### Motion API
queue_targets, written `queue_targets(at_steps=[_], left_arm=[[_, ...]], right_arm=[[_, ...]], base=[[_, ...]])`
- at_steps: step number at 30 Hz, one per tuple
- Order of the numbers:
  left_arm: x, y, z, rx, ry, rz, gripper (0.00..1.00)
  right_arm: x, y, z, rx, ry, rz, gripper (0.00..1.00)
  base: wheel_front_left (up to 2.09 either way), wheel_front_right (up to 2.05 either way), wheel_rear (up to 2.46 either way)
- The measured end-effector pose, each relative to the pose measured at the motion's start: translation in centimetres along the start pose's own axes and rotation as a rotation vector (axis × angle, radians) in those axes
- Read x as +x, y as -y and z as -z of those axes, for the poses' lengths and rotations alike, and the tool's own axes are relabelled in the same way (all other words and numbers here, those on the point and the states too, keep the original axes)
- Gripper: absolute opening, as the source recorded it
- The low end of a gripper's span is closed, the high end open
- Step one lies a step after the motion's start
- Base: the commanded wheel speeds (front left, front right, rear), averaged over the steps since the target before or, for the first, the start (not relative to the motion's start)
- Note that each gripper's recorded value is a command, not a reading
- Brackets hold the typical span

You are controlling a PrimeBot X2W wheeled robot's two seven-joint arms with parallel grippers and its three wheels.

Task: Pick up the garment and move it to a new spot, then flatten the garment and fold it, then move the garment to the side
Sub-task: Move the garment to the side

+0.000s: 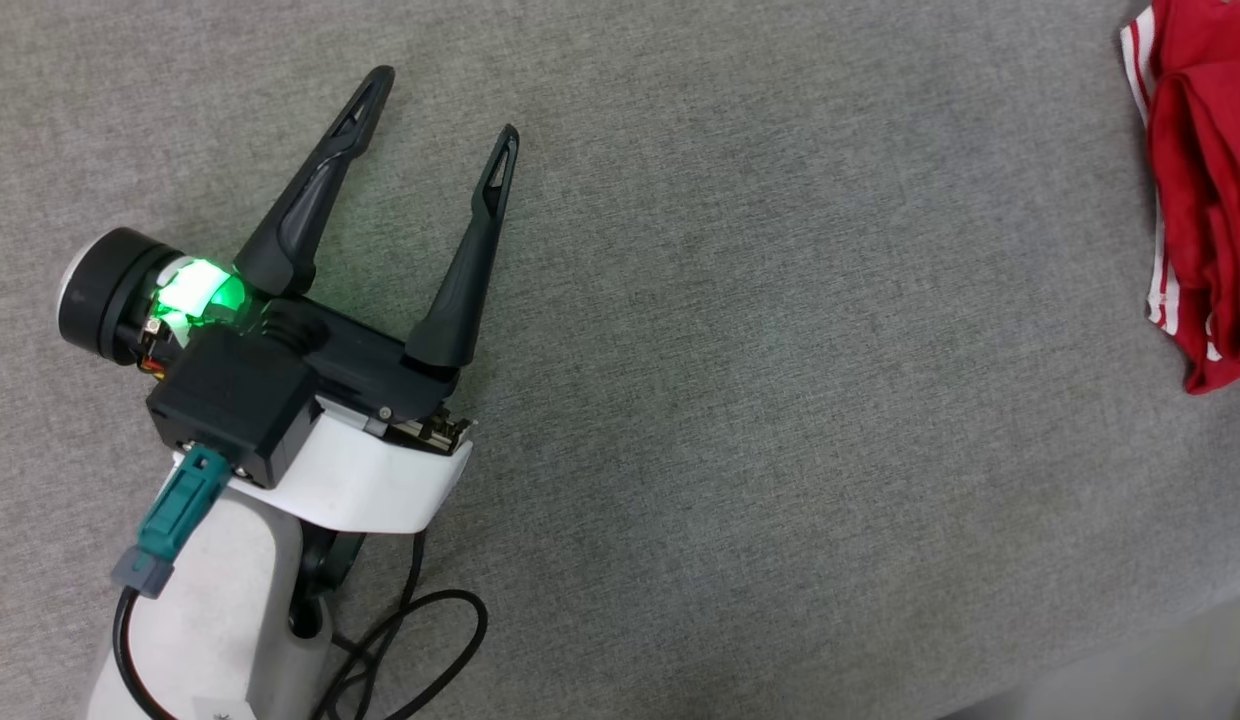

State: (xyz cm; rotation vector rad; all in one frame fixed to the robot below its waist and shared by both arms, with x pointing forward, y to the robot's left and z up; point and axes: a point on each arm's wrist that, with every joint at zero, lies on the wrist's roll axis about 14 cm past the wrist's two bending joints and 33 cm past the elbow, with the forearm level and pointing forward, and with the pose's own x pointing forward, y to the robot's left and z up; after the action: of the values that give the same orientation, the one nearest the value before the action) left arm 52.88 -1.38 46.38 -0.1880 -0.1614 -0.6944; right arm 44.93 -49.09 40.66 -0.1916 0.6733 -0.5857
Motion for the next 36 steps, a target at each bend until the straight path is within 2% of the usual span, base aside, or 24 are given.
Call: queue_targets(at_steps=[1, 2, 3, 13, 16, 21, 29, 36], left_arm=[[-0.1, -0.1, 0.1, 0.002, -0.004, -0.002, 1.00], [-0.2, -0.2, 0.2, 0.003, -0.007, -0.003, 1.00], [-0.2, -0.2, 0.2, 0.004, -0.008, -0.004, 1.00], [-0.5, 0.1, -1.6, 0.018, 0.018, -0.020, 1.00], [-1.3, 0.2, -2.2, 0.011, 0.014, -0.047, 1.00], [-3.1, 0.1, -3.4, 0.019, -0.001, -0.109, 1.00], [-6.7, -0.1, -5.5, 0.026, -0.014, -0.225, 1.00], [-10.9, -1.3, -7.0, 0.048, -0.034, -0.349, 1.00]], right_arm=[[0.2, -0.2, 0.3, 0.004, 0.001, 0.002, 0.15], [0.3, -0.4, 0.3, 0.003, 0.011, 0.002, 0.42], [0.4, -0.5, 0.3, -0.004, 0.022, 0.006, 1.00], [-1.3, 0.9, -3.3, -0.004, 0.255, 0.048, 1.00], [-2.4, 0.7, -4.1, 0.009, 0.327, 0.030, 1.00], [-4.4, -0.3, -3.5, 0.044, 0.372, -0.023, 1.00], [-8.6, -4.5, -2.0, 0.128, 0.450, -0.159, 1.00], [-13.5, -9.6, -1.3, 0.178, 0.519, -0.305, 1.00]], base=[[0.00, 0.00, 0.00], [0.00, 0.00, 0.00], [0.00, 0.00, 0.00], [0.00, 0.00, 0.00], [0.00, 0.00, 0.00], [0.00, 0.00, 0.00], [0.00, 0.00, 0.00], [0.00, 0.00, 0.00]])
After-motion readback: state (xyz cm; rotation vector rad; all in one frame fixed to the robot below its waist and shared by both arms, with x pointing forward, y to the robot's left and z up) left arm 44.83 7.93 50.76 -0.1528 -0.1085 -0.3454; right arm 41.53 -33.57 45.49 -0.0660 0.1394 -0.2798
